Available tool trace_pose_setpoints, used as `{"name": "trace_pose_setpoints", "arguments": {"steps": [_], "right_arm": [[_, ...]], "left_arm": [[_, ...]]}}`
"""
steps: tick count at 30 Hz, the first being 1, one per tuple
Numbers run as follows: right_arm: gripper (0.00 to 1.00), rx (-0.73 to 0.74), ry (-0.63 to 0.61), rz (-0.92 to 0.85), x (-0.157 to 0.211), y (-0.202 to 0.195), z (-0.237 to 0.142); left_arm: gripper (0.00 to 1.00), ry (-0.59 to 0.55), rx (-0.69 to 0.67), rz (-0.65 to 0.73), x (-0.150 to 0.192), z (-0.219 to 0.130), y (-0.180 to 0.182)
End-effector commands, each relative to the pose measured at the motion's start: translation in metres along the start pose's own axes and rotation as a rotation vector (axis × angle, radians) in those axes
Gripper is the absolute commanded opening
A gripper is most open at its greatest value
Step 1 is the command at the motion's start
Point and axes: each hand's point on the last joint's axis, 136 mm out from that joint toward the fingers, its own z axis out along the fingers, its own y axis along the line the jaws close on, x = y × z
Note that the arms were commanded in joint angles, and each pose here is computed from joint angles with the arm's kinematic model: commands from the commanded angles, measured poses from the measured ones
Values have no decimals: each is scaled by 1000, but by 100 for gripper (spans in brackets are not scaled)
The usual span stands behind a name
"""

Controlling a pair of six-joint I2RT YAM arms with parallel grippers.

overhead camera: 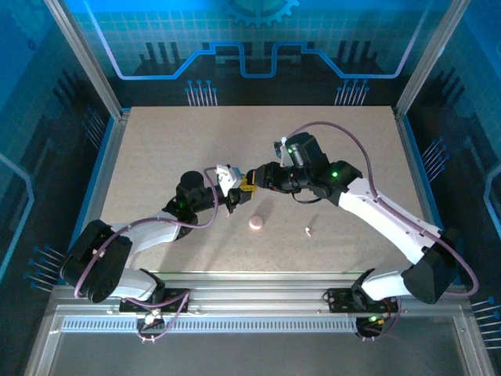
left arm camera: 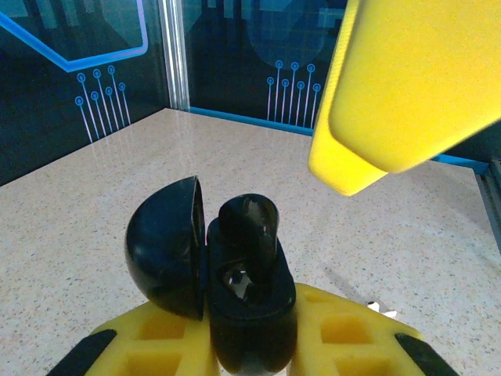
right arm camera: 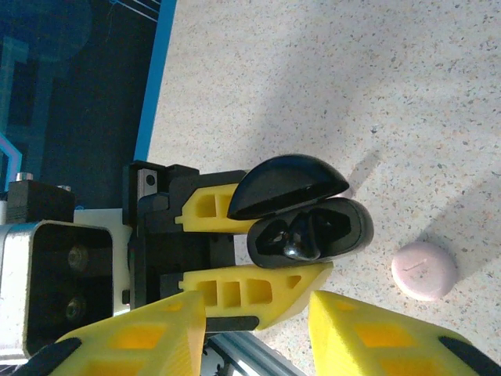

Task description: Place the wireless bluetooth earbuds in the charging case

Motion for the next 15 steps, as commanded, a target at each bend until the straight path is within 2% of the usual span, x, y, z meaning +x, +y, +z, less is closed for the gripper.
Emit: {"name": "trace_pose_setpoints", "arguments": {"steps": [1,15], "right_arm": [[40,-35,-17,4,-11,10,-3],[38,-44,-12,9,-14,11,2]], "left_arm": [[21,-28,1,51,-12,-2,-4],[21,-34,9,54,-16,-1,-5]]}}
